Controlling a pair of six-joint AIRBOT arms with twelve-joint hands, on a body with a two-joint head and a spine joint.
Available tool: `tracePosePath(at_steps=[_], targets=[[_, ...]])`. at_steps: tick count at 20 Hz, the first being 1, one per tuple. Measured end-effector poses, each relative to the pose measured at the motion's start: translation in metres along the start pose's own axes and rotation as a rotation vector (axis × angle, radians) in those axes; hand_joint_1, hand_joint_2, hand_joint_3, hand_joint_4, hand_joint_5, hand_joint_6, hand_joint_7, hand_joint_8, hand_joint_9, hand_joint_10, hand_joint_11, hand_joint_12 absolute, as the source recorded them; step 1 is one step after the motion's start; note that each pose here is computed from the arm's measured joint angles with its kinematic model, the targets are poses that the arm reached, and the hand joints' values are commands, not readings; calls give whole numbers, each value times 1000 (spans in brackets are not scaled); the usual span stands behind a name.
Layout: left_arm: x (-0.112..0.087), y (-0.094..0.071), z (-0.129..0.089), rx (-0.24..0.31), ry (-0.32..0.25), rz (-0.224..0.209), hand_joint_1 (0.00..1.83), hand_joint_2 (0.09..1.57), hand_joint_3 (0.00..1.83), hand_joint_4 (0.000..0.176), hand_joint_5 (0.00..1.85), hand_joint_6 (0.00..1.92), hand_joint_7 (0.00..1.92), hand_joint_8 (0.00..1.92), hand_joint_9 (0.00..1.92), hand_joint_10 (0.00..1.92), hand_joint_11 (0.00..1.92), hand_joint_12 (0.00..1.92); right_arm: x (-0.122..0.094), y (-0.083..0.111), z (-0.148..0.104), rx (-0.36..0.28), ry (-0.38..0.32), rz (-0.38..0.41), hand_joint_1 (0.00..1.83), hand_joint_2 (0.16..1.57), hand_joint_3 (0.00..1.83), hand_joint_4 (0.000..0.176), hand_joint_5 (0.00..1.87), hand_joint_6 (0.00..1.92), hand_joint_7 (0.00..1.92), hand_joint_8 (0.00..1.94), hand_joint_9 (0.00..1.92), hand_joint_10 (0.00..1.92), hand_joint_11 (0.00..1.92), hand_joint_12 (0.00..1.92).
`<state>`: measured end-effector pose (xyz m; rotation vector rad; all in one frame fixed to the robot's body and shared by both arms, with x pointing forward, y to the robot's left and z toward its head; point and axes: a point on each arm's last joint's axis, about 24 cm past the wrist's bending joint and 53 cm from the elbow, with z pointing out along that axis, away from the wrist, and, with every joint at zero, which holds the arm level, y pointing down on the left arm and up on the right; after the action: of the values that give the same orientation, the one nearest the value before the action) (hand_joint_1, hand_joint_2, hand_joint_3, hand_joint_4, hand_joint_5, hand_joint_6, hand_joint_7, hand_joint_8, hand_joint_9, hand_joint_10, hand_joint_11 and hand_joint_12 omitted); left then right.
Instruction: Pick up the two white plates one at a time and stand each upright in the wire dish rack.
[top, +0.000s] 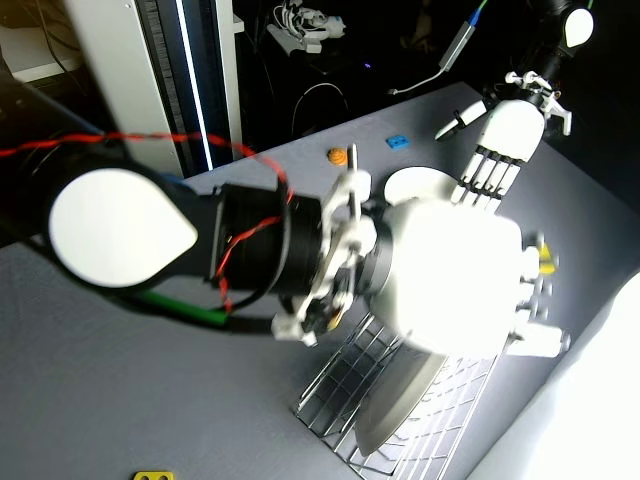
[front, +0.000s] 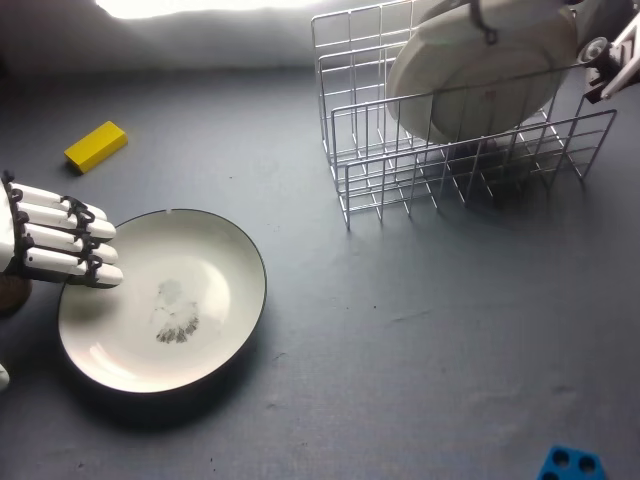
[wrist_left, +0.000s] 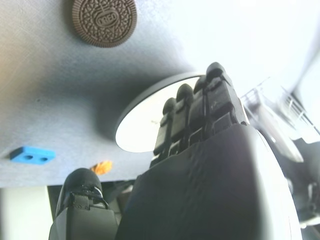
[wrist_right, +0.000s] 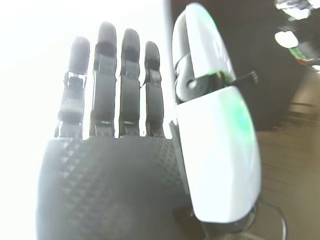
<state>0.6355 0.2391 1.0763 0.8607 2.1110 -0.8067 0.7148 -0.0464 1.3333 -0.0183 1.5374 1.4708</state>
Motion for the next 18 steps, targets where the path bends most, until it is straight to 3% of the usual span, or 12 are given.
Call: tracePosePath(at_steps=[2, 4, 5, 9, 11, 15, 18], targets=[[2, 0, 0, 2, 5, -7, 0, 1039, 3, 0, 47, 11, 65, 11, 43, 14, 0, 0, 21, 19, 3, -40, 34, -94, 1122, 1069, 0, 0, 319, 0, 370, 0, 358, 0, 0, 1056], [6, -1, 0, 4, 13, -15, 0, 1031, 0, 0, 43, 7, 54, 5, 34, 8, 0, 0, 53, 40, 6, -73, 55, -228, 1086, 1061, 0, 0, 171, 0, 191, 0, 173, 2, 0, 688], [9, -1, 1, 4, 18, -22, 0, 1029, 0, 0, 26, 1, 37, 0, 19, 1, 0, 0, 73, 46, 7, -91, 81, -278, 1092, 1056, 0, 0, 141, 0, 154, 0, 141, 0, 0, 613], [23, -1, 5, 6, 47, -65, 0, 1029, 0, 0, 27, 1, 44, 2, 26, 2, 0, 0, 118, 35, 6, -71, 142, -340, 1026, 1071, 4, 0, 50, 1, 63, 1, 30, 2, 0, 333], [29, 1, 5, -3, 57, -84, 0, 1032, 1, 0, 9, 3, 25, 3, 5, 2, 0, 0, 130, 26, 7, -52, 157, -365, 1060, 1058, 0, 0, 62, 4, 76, 4, 43, 7, 0, 378], [39, 3, 4, -9, 74, -115, 0, 1034, 2, 0, 47, 13, 59, 13, 37, 12, 0, 0, 160, 22, 16, -50, 198, -413, 954, 1074, 0, 0, 23, 2, 1, 0, 0, 0, 0, 318], [45, 3, 4, -11, 82, -131, 0, 1030, 0, 0, 62, 15, 74, 15, 53, 15, 18, 8, 182, 16, 18, -45, 229, -435, 971, 962, 0, 0, 0, 0, 0, 0, 0, 0, 0, 230]])
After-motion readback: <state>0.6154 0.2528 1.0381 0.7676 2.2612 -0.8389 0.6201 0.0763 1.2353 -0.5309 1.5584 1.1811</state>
